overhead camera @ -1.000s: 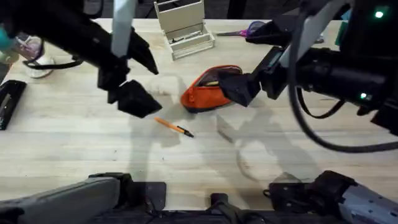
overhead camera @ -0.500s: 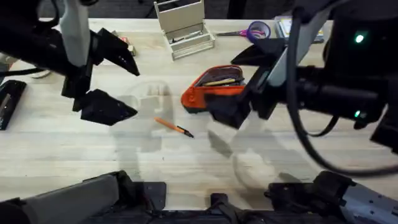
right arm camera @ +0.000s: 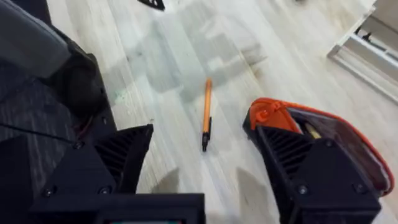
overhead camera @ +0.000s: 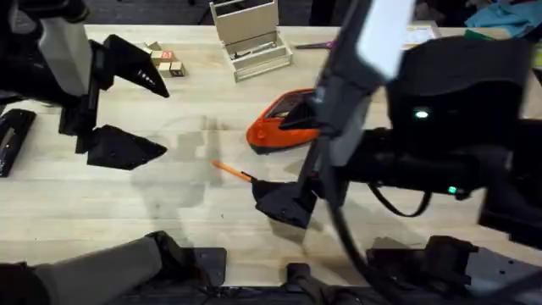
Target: Unzip the bag, pick up the pens from the table one at a time and place them inside, then zip the bag closed.
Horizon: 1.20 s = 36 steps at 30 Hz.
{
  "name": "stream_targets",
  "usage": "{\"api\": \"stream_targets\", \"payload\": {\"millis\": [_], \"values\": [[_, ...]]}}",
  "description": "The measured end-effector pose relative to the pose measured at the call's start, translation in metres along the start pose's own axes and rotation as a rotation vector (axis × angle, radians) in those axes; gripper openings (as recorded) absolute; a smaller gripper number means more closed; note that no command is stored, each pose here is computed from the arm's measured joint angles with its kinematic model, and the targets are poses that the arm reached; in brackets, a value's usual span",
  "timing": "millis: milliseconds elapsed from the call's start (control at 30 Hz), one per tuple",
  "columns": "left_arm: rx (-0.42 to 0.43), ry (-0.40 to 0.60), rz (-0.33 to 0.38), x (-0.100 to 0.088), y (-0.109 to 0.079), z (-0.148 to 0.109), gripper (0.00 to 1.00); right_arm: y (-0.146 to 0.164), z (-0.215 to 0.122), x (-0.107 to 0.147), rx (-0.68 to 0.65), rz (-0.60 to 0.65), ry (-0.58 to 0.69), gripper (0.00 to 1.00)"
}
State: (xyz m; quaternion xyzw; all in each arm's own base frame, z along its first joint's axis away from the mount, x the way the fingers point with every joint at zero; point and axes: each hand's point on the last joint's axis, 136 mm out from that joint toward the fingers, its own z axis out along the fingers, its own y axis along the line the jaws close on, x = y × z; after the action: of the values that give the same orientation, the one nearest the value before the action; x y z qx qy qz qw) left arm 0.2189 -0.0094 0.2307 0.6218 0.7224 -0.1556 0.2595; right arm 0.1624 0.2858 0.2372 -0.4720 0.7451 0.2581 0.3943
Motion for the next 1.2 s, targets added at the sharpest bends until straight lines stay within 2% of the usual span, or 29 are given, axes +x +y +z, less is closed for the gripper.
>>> {"api": "stream_targets", "payload": {"millis": [200, 267, 633, 933, 1033, 1200], "values": [[-0.011, 0.001, 0.0, 0.003, 0.001, -0.002, 0.993, 0.0, 0.021, 0.007, -0.006, 0.069, 0.043, 0.998], [-0.011, -0.001, 0.003, 0.003, 0.001, -0.002, 0.993, 0.008, 0.035, 0.011, -0.028, 0.092, 0.068, 0.998], [-0.011, -0.001, 0.003, 0.003, 0.001, -0.002, 0.993, 0.03, 0.064, 0.031, -0.079, 0.086, 0.16, 0.998], [-0.011, -0.001, 0.003, 0.003, 0.001, -0.002, 0.993, 0.033, 0.081, 0.052, -0.077, 0.139, 0.242, 0.998], [-0.011, -0.001, 0.003, 0.003, 0.001, -0.002, 0.993, 0.032, 0.088, 0.061, -0.076, 0.143, 0.276, 0.998], [-0.011, -0.001, 0.003, 0.003, 0.001, -0.002, 0.993, 0.033, 0.093, 0.088, -0.068, 0.156, 0.41, 0.998]]}}
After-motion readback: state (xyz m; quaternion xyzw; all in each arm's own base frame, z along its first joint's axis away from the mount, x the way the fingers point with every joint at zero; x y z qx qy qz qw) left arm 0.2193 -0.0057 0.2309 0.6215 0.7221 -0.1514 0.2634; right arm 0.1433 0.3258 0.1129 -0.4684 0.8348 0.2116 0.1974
